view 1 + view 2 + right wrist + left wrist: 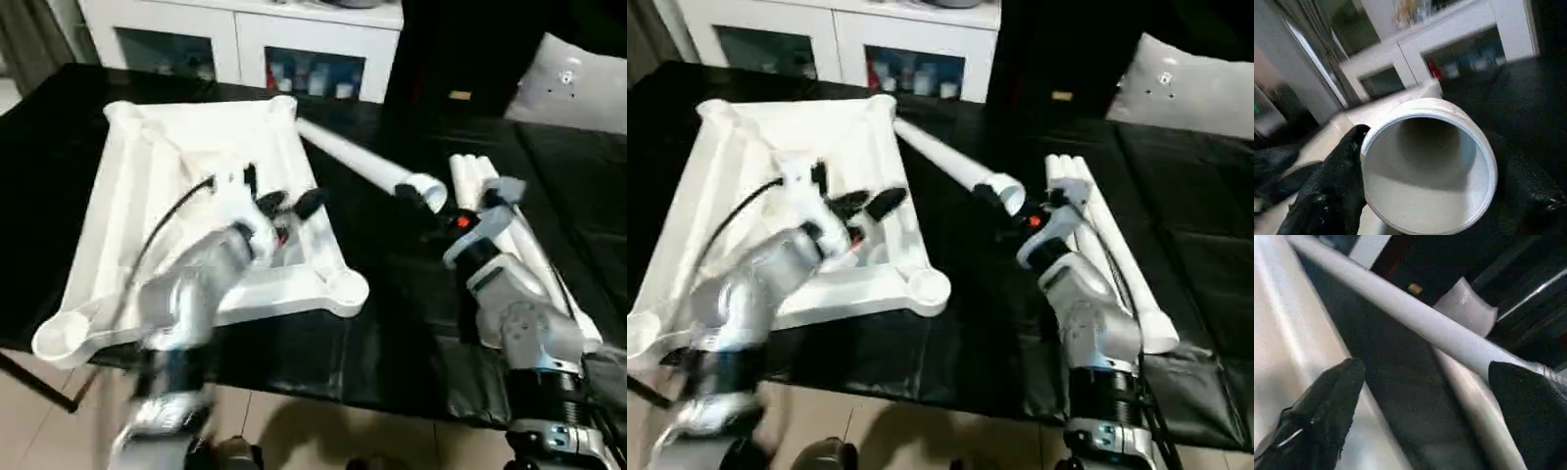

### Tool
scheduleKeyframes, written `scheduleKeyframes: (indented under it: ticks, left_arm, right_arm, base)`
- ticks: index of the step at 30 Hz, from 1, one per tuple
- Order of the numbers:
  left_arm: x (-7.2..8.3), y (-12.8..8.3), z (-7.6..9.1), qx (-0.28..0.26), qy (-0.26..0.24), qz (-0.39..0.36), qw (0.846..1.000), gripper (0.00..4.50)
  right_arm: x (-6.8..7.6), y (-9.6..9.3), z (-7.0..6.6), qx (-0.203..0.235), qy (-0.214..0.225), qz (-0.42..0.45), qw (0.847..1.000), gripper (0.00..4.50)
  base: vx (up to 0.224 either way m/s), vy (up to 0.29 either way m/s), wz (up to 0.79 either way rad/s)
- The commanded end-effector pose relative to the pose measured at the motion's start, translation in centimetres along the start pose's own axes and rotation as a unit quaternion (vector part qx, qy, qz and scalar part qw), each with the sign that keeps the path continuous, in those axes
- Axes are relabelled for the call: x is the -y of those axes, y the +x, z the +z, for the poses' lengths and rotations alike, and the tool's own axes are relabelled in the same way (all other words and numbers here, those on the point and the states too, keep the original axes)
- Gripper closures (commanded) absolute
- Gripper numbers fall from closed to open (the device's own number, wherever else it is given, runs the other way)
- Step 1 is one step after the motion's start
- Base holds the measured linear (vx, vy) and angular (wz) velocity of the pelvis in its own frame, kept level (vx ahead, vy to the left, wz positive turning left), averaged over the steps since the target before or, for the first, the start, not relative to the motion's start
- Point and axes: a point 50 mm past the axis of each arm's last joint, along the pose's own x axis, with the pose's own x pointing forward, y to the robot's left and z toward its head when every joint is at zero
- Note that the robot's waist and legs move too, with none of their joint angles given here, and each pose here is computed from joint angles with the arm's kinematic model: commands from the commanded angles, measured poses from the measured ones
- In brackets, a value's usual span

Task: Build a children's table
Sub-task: Insert table leg to table base

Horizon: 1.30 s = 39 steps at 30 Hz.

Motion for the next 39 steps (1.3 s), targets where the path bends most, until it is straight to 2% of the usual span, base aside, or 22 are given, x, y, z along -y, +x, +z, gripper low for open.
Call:
scheduleKeyframes:
  ticks: [1, 2, 7, 10, 13, 18, 19, 22, 29, 33, 38, 39]
  left_arm:
    - [0.0, 0.4, -0.1, -0.004, -0.03, -0.001, 1.0, 0.0]
    - [0.2, 0.9, 0.0, 0.001, -0.052, -0.007, 0.999, 0.0]
    - [0.5, 1.6, 0.3, 0.014, -0.086, -0.02, 0.996, 0.0]
    - [1.4, 1.9, 1.5, 0.061, -0.134, -0.061, 0.987, 0.0]
    - [1.6, 1.9, 2.3, 0.093, -0.18, -0.079, 0.976, 0.0]
    - [0.7, 2.1, 1.9, 0.085, -0.205, -0.058, 0.973, 0.0]
    - [0.6, 2.2, 1.4, 0.07, -0.214, -0.054, 0.973, 0.0]
    - [0.7, 2.3, 0.8, 0.048, -0.179, -0.039, 0.982, 0.0]
    - [-0.2, 0.7, 1.5, 0.048, -0.122, -0.005, 0.991, 0.0]
    - [-0.1, -0.1, 1.8, 0.055, -0.134, -0.012, 0.989, 0.0]
    - [-0.6, -1.3, 0.8, 0.027, -0.146, 0.008, 0.989, 0.0]
    - [-0.8, -1.3, 0.5, 0.021, -0.168, 0.008, 0.985, 0.0]
  right_arm:
    - [-0.8, 0.3, 1.3, 0.028, 0.006, 0.021, 0.999, 1.6]
    - [-1.0, 0.3, 1.6, 0.036, 0.007, 0.024, 0.999, 1.6]
    - [-1.8, 0.1, 2.0, 0.04, 0.008, 0.05, 0.998, 1.61]
    - [-2.6, -0.4, 1.6, 0.021, 0.016, 0.079, 0.996, 1.63]
    - [-3.3, -0.8, 1.0, 0.003, 0.026, 0.109, 0.994, 1.63]
    - [-4.0, -1.1, 0.4, -0.016, 0.032, 0.136, 0.99, 1.64]
    - [-4.2, -1.1, 0.2, -0.019, 0.035, 0.138, 0.99, 1.64]
    - [-3.8, -1.0, 0.0, -0.021, 0.031, 0.118, 0.992, 1.65]
    - [-3.1, -0.9, -0.5, -0.038, 0.014, 0.085, 0.996, 1.66]
    - [-3.0, -0.8, -0.7, -0.041, 0.012, 0.078, 0.996, 1.67]
    - [-3.1, -0.7, -0.8, -0.042, 0.013, 0.08, 0.996, 1.69]
    - [-3.2, -0.7, -0.9, -0.043, 0.014, 0.083, 0.996, 1.69]
  base:
    - [0.0, 0.0, 0.0]
    - [0.0, 0.0, 0.0]
    - [0.0, 0.0, 0.0]
    - [0.0, 0.0, 0.0]
    - [0.0, 0.0, 0.0]
    - [0.0, 0.0, 0.0]
    - [0.0, 0.0, 0.0]
    - [0.0, 0.0, 0.0]
    - [0.0, 0.0, 0.0]
    - [0.0, 0.0, 0.0]
    - [0.0, 0.0, 0.0]
    - [0.0, 0.0, 0.0]
